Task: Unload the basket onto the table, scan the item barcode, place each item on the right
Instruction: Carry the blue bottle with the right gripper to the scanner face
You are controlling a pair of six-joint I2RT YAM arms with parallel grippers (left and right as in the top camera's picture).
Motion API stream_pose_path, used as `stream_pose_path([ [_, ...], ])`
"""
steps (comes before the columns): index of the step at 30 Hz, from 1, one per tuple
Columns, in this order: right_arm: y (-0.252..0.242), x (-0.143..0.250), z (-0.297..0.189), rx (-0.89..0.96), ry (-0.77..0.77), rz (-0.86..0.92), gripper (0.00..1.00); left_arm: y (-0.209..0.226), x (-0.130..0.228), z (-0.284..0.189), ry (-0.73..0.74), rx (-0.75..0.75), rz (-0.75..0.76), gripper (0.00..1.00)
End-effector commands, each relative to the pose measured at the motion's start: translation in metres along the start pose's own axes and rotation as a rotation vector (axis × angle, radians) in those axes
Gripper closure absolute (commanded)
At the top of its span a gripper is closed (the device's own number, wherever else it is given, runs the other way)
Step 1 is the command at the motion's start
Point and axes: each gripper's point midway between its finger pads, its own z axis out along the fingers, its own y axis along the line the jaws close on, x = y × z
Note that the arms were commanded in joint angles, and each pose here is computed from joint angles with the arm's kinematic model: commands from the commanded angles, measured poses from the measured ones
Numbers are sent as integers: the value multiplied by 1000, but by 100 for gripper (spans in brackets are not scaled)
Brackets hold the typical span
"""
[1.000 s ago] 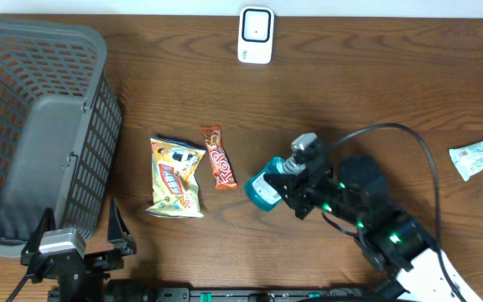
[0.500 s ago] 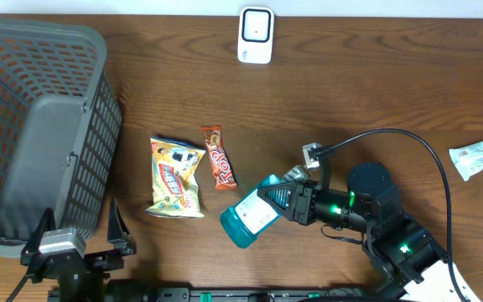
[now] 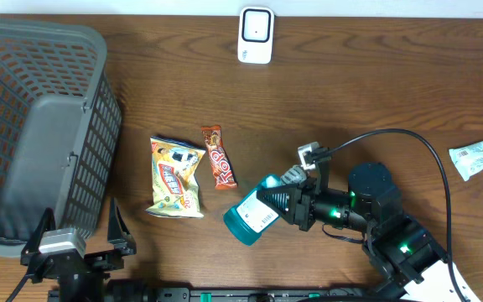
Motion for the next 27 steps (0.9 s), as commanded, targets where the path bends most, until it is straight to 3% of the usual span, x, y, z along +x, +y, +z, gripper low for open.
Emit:
stream_pose_path([
  [1,10,-8,-3,-22,-27,-273,87,2,-2,-1,-9,-8,-10,2],
  [6,-16,-18,3,108,-60,-325,79,2,-2,-1,-9,-8,-10,2],
  [10,-40,-22,19,180,-44,-341,86,2,-2,-1,-9,-8,-10,2],
  [15,-68,-34,39,279,-8,-399,85,2,-2,-1,-9,-8,-10,2],
  [27,-150,-158,63,908,42,-641,83,2,-2,-1,-10,-8,-10,2],
])
